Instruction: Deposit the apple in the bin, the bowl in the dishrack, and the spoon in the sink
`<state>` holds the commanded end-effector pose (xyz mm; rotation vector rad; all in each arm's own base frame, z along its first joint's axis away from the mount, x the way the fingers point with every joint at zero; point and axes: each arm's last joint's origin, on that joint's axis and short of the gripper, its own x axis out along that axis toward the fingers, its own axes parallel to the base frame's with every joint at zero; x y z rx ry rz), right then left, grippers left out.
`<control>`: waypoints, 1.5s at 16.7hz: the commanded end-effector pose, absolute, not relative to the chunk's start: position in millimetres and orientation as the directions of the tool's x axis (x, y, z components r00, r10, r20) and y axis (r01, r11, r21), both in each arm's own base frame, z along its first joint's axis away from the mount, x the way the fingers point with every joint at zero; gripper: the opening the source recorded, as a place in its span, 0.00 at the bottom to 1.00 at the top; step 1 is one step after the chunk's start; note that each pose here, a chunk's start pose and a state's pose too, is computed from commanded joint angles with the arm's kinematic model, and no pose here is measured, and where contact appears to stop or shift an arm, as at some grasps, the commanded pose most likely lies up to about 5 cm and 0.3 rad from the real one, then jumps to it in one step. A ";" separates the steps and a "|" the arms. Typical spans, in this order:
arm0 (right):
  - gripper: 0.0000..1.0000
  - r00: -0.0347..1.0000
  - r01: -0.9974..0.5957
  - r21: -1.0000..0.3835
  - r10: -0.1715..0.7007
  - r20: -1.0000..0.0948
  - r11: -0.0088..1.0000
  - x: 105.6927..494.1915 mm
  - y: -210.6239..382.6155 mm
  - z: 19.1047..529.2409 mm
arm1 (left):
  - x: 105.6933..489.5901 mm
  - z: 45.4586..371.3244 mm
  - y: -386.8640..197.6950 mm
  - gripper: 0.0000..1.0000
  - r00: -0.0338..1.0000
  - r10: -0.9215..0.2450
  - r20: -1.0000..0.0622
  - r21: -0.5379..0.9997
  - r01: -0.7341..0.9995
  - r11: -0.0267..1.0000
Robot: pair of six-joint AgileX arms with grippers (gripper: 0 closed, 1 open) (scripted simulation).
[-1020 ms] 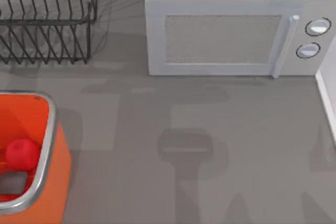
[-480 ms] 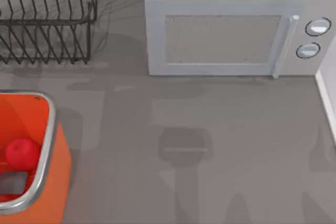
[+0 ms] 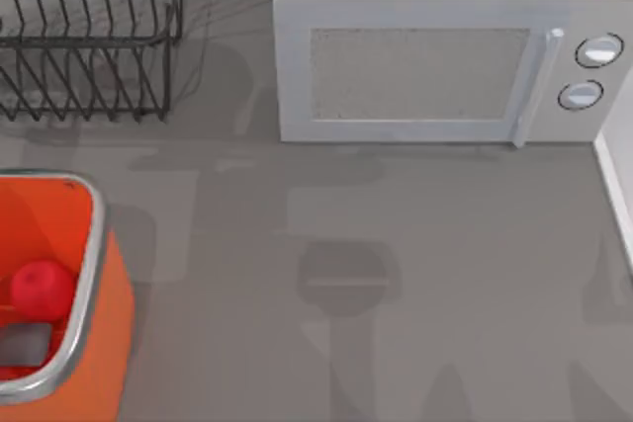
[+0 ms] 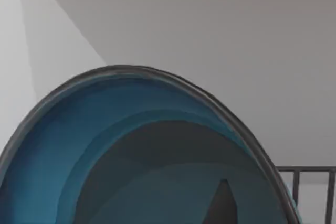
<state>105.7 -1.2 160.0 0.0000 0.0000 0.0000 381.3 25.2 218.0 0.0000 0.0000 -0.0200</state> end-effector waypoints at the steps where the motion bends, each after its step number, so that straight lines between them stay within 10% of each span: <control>1: 1.00 1.000 0.000 0.000 0.000 0.000 1.000 105.7 -1.2 160.0 | 381.3 218.0 25.2 0.75 1.000 -0.020 0.000 0.000 0.020 1.000; 5: 1.00 1.000 0.000 0.000 0.000 0.000 1.000 105.7 -1.2 160.0 | 381.3 218.0 25.2 1.00 1.000 -0.020 0.000 0.000 0.020 1.000; 16: 1.00 1.000 0.000 0.000 0.000 0.000 1.000 105.7 -1.2 160.0 | 374.0 219.0 24.8 1.00 1.000 -0.017 -0.016 -0.003 0.017 1.000; 25: 1.00 1.000 0.000 0.000 0.000 0.000 1.000 105.7 -1.2 160.0 | 264.1 252.5 10.1 1.00 0.998 -0.018 -0.053 -0.010 0.018 1.000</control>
